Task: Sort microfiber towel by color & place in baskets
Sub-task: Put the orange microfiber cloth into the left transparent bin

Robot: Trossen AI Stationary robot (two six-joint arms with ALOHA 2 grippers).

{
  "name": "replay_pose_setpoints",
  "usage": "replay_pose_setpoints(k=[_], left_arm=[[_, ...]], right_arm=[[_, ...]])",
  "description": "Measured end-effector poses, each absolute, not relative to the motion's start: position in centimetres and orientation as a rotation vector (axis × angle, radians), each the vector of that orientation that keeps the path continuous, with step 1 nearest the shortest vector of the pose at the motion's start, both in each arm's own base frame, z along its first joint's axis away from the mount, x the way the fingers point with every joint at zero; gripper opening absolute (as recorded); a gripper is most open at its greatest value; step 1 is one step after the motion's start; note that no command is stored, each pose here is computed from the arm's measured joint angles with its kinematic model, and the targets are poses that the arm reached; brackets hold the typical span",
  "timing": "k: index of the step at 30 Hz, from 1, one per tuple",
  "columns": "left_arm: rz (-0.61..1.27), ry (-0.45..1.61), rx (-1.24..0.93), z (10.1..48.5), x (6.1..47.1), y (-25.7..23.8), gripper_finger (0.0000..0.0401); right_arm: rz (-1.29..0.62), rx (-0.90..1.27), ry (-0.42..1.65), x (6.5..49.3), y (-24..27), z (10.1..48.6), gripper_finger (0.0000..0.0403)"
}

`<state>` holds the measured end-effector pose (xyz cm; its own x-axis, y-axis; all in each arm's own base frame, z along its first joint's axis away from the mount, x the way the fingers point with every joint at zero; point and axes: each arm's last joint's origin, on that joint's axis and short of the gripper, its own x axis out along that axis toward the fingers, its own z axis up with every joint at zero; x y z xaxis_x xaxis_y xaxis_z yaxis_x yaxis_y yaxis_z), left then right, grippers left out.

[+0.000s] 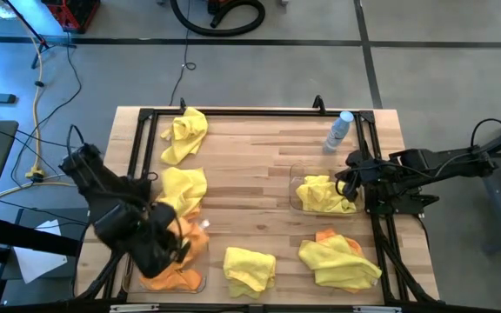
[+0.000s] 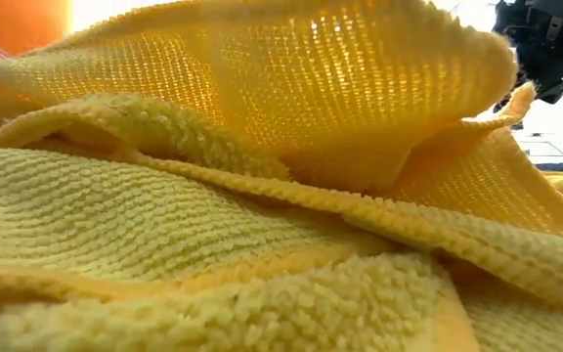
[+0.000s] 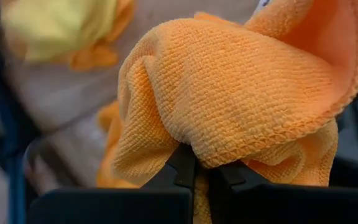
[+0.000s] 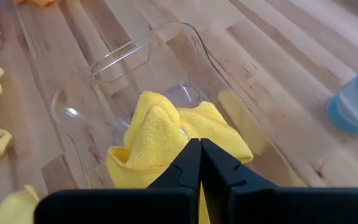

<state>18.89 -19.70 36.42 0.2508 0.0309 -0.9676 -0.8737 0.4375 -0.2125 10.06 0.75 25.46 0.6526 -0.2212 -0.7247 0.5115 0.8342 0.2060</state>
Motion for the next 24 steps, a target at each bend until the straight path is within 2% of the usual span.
replay_pose_setpoints(k=[8,19,24], left_arm=[[0.75,1.249,-0.809,33.6,18.7,-23.5,0.0],[0.736,1.352,-0.586,28.2,21.1,-26.9,0.0],[0.699,1.361,-0.613,25.0,21.0,-26.9,0.0]], right_arm=[[-0.489,0.482,0.719,10.1,0.7,25.5,0.0002],[-0.474,0.532,0.647,10.6,0.7,26.0,0.0002],[-0.466,0.54,0.628,10.7,0.8,26.1,0.0002]])
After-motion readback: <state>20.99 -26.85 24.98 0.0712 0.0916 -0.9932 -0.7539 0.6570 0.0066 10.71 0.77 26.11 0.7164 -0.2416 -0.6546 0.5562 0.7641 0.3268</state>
